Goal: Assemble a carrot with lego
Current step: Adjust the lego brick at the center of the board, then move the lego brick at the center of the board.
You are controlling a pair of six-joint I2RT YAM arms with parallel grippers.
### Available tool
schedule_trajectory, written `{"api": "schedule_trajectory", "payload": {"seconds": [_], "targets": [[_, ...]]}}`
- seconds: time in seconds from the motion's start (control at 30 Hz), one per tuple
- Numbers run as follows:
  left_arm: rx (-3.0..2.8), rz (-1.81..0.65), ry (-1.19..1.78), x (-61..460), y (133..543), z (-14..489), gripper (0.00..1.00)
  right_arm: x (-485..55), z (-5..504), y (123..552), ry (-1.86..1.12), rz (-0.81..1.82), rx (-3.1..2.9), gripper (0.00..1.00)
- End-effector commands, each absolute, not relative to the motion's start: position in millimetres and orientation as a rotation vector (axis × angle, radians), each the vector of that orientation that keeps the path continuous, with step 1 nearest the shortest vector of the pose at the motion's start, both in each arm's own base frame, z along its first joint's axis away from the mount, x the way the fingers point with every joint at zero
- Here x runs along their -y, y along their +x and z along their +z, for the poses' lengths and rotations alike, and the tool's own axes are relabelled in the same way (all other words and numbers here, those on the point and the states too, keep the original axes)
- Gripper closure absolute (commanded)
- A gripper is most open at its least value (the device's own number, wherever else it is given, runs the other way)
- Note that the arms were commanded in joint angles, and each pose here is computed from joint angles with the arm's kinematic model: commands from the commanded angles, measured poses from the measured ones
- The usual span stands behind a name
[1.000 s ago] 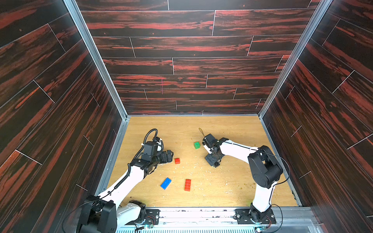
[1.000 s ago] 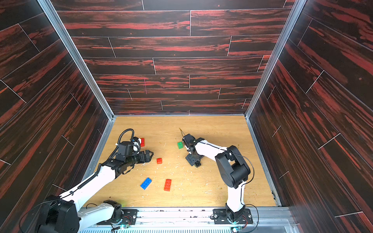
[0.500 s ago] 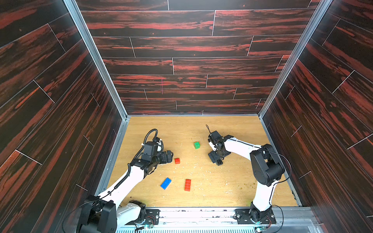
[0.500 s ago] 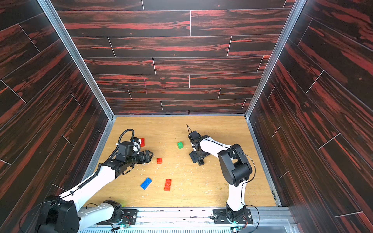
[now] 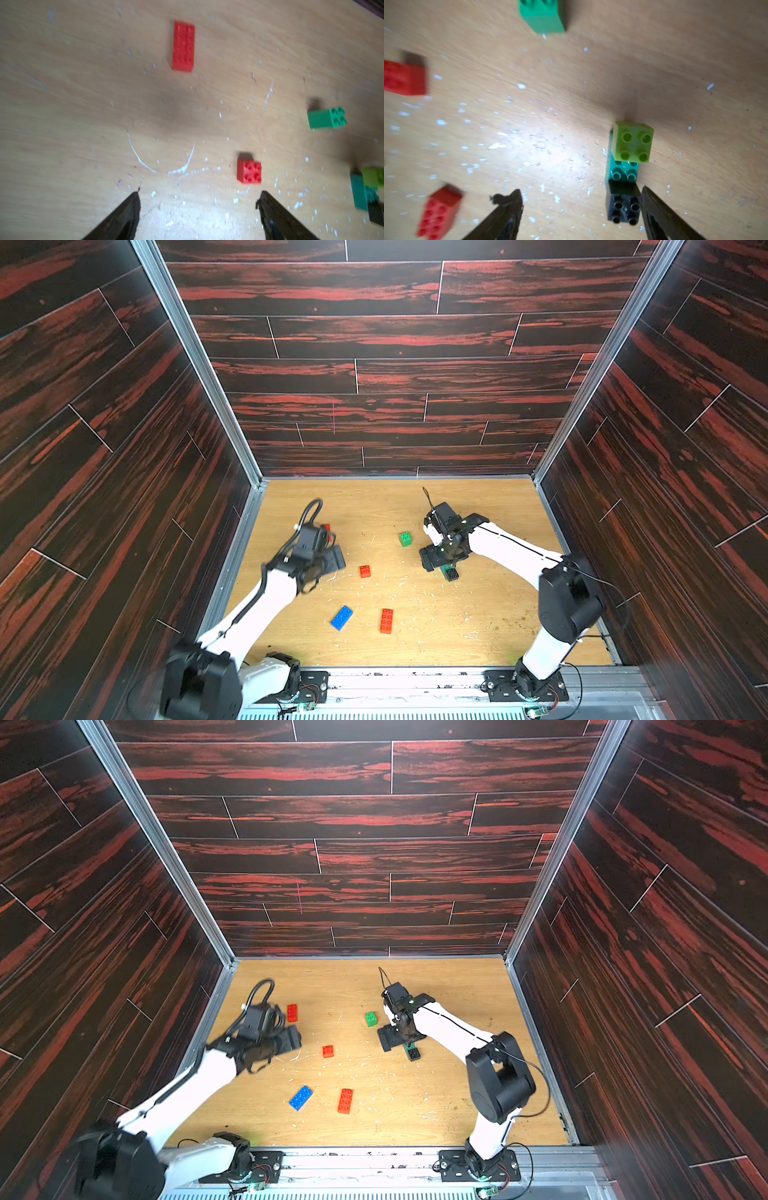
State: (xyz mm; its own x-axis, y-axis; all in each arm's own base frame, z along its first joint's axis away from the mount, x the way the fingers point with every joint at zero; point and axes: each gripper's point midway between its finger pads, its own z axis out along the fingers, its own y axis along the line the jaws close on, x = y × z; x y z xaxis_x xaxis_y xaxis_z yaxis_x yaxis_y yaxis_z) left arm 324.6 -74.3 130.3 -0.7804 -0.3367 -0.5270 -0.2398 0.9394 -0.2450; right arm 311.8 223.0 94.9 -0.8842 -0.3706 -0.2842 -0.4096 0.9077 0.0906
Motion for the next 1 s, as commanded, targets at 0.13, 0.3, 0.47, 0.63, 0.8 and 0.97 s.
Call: {"api": "schedule_trajectory", "payload": {"seconds": [0.13,0.3,0.47,0.63,0.8,0.97], "targets": [[-2.661,-0.096,-0.401,49.6,365.8,116.5,0.13,-229.3,115.9,297.8,-0.507,0.335,-2.822,0.1],[-2.708,-0.098,-0.342,51.4,399.4,109.4,0.16,-230.9,116.3,297.0,-0.498,0.36,-2.82,0.1],[-2.723,-0.131,-0.318,58.5,418.4,100.2,0.19,-247.8,113.4,319.7,-0.504,0.419,-2.785,0.1],[-2.726,-0.148,-0.316,60.4,424.5,94.8,0.2,-269.2,113.1,353.4,-0.53,0.431,-2.747,0.11],[-2.726,-0.181,-0.324,62.0,427.2,90.5,0.2,-286.0,103.9,382.5,-0.568,0.412,-2.748,0.13],[-2.707,-0.252,-0.325,68.5,428.0,91.6,0.21,-295.2,84.0,401.4,-0.606,0.368,-2.78,0.16]]}}
